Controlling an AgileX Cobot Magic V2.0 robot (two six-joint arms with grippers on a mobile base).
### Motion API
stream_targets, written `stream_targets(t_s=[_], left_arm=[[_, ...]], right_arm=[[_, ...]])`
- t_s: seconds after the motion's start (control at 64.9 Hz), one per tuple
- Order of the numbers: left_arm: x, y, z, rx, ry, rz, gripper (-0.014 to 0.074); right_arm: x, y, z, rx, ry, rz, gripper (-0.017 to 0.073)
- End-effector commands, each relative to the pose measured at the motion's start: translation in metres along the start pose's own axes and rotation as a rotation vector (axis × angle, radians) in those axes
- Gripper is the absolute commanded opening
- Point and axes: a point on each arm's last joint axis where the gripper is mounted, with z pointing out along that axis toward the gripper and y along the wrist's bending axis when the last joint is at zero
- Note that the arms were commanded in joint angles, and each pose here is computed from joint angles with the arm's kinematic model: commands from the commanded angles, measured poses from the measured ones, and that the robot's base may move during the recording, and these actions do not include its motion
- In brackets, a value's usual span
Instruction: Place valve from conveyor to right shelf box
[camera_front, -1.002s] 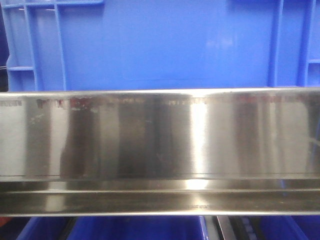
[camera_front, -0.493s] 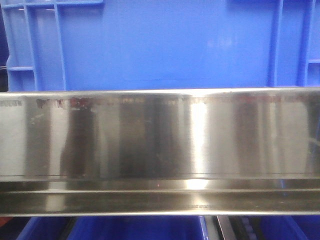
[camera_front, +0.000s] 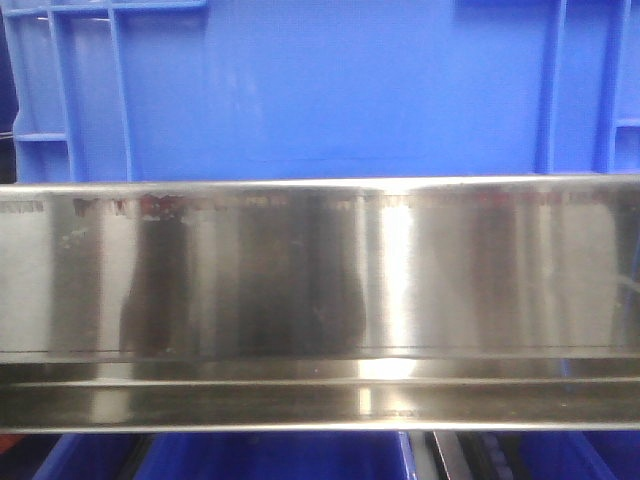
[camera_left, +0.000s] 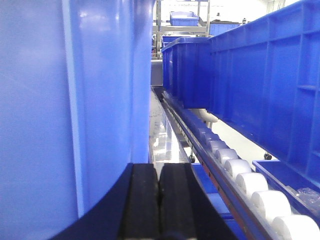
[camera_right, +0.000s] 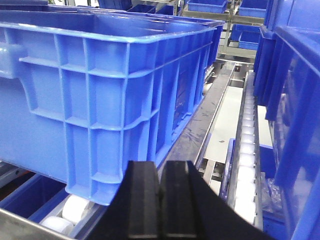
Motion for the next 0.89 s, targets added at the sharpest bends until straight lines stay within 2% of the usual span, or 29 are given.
stream_targets(t_s=[0.0,0.108,0.247,0.416,0.694,0.879], left_arm=[[-0.003,0.0,-0.001,-0.002,-0.027,-0.003,-0.0111],[-0.003,0.0,-0.001,-0.002,-0.027,-0.003,-0.0111],[-0.003,0.0,-0.001,-0.002,-0.027,-0.003,-0.0111],[-0.003,0.0,-0.001,-0.002,-0.027,-0.003,-0.0111],[-0.003,0.0,-0.001,-0.002,-0.027,-0.003,-0.0111],[-0.003,0.0,-0.001,-0.002,-0.027,-0.003,-0.0111]], right_arm=[[-0.001,-0.001,-0.001,0.014,-0.019,-0.004,-0.0153],[-0.003,-0.005,0.002,0.087,-0.083,-0.003,-0.0153],[0.004,-0.015,0.009,0.238,-0.173,0.006,-0.0153],[0.034,-0.024,0.014,0.38,-0.179,0.102,-0.0153],[0.081,-0.027,0.022,0.409,-0.146,0.115,-0.0153],[0.095,-0.03,0.027,0.415,-0.171,0.072,-0.0153]])
